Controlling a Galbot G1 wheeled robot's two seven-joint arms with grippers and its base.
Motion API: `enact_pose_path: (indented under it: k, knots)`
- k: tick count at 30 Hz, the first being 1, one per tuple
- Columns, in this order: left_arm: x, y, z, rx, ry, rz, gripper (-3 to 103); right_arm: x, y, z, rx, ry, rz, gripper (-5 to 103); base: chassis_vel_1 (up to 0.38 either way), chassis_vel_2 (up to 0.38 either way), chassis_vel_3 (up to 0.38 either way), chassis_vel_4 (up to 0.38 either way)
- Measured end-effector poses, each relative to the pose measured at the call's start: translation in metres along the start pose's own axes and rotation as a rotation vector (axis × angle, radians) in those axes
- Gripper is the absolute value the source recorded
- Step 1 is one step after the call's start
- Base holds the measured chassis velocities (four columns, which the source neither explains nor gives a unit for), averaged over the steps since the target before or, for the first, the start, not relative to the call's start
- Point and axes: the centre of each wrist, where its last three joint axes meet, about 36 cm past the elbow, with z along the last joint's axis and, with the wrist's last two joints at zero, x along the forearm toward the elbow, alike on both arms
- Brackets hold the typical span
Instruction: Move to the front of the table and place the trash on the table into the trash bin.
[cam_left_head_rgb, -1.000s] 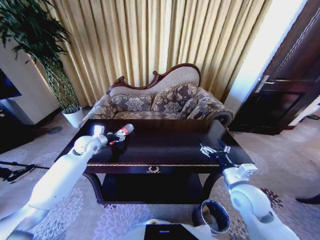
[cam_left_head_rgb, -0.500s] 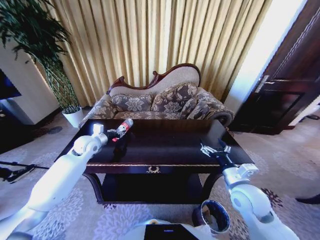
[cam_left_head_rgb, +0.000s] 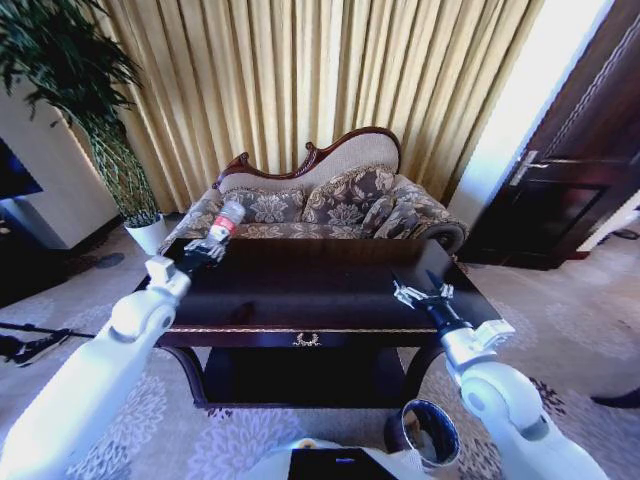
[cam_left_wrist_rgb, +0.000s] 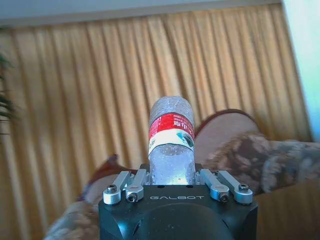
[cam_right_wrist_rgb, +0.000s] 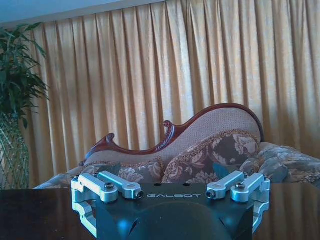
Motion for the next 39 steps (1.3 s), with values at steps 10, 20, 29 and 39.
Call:
enact_pose_path:
  k: [10, 20, 29, 39]
  knots:
    - [0.051, -0.021, -0.002, 0.028, -0.077, -0.212, 34, 0.001, 0.005, -0.003, 0.002, -0.003, -0.024, 100, 0.000, 0.000, 0.000, 0.000]
    - [0.074, -0.039, -0.006, 0.029, -0.098, -0.268, 34, 0.005, 0.005, -0.009, 0.002, -0.009, -0.032, 100, 0.000, 0.000, 0.000, 0.000]
    - [0.089, -0.041, -0.007, 0.028, -0.085, -0.287, 34, 0.004, 0.007, -0.011, 0.001, -0.012, -0.044, 100, 0.000, 0.000, 0.000, 0.000]
    - [0.085, -0.038, -0.005, 0.016, -0.087, -0.266, 34, 0.005, 0.010, -0.016, -0.021, -0.013, -0.071, 100, 0.000, 0.000, 0.000, 0.000]
